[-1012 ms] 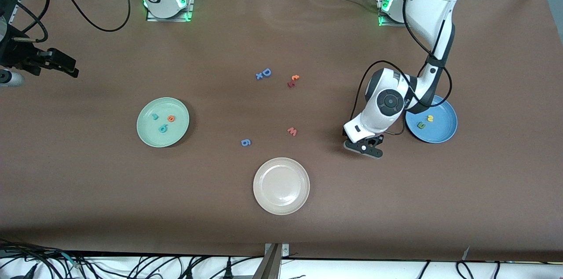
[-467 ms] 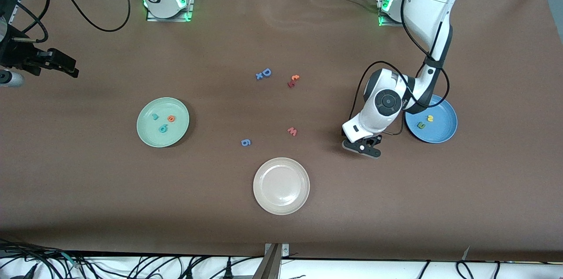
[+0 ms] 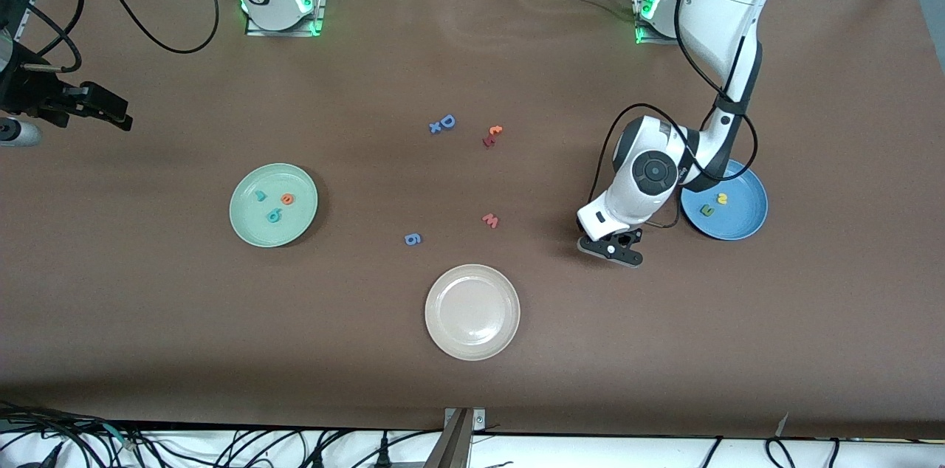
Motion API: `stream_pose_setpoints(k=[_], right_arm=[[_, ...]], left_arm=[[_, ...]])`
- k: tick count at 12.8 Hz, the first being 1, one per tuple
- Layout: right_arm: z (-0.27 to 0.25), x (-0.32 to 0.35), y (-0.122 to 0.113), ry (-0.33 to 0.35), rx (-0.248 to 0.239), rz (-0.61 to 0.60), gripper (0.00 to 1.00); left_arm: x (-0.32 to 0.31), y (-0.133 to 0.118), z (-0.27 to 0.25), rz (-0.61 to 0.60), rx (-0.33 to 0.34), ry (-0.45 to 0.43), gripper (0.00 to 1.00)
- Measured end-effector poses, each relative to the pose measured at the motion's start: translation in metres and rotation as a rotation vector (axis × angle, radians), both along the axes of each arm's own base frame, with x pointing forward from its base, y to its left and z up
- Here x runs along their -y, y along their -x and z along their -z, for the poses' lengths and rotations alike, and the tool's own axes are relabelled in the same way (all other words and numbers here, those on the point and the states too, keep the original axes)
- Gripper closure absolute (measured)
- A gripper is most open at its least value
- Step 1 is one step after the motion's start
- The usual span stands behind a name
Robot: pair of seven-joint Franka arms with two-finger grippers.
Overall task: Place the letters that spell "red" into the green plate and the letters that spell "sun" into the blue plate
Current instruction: 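Lower and grasp the yellow n with the left gripper, then carry the n to the blue plate and open the left gripper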
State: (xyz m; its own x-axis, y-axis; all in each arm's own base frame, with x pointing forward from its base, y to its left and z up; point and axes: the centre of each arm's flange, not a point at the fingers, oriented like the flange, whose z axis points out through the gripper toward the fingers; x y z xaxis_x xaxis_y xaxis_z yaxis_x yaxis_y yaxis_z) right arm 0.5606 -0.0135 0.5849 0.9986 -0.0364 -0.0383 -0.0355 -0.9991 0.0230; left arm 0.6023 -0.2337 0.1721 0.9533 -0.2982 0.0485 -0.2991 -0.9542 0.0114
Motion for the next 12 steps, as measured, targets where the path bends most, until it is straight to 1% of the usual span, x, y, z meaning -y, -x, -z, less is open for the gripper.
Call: stream_pose_setpoints(k=[1,2,3,4,5,7,8,10,12], right_arm=[[0.000,0.000,0.000,0.000,-0.001,0.000,0.00],[0.001,0.000,0.000,0.000,-0.001,0.000,0.00],[0.001,0.000,0.000,0.000,-0.001,0.000,0.00],[0.001,0.000,0.000,0.000,-0.002,0.000,0.00],[0.001,0.000,0.000,0.000,-0.002,0.000,0.00],[0.001,0.000,0.000,0.002,-0.002,0.000,0.00],[0.001,0.000,0.000,0.005,-0.002,-0.001,0.00],[0.001,0.001,0.000,0.007,-0.002,-0.001,0.00],[0.001,0.001,0.000,0.007,-0.002,-0.001,0.00]], left_arm=[[0.000,0.000,0.000,0.001,0.001,0.000,0.65],[0.000,0.000,0.000,0.003,0.001,0.000,0.65],[0.000,-0.001,-0.001,0.007,0.003,-0.002,0.70],[0.000,-0.001,-0.001,0.011,0.004,-0.004,0.70],[0.000,-0.001,-0.001,0.015,0.005,-0.006,0.74],[0.000,-0.001,-0.001,0.023,0.007,-0.007,0.74],[-0.003,-0.004,-0.003,0.046,0.014,-0.011,0.74],[-0.017,-0.013,-0.009,0.115,0.034,-0.024,0.74],[-0.040,-0.027,-0.022,0.152,0.061,-0.043,0.74]])
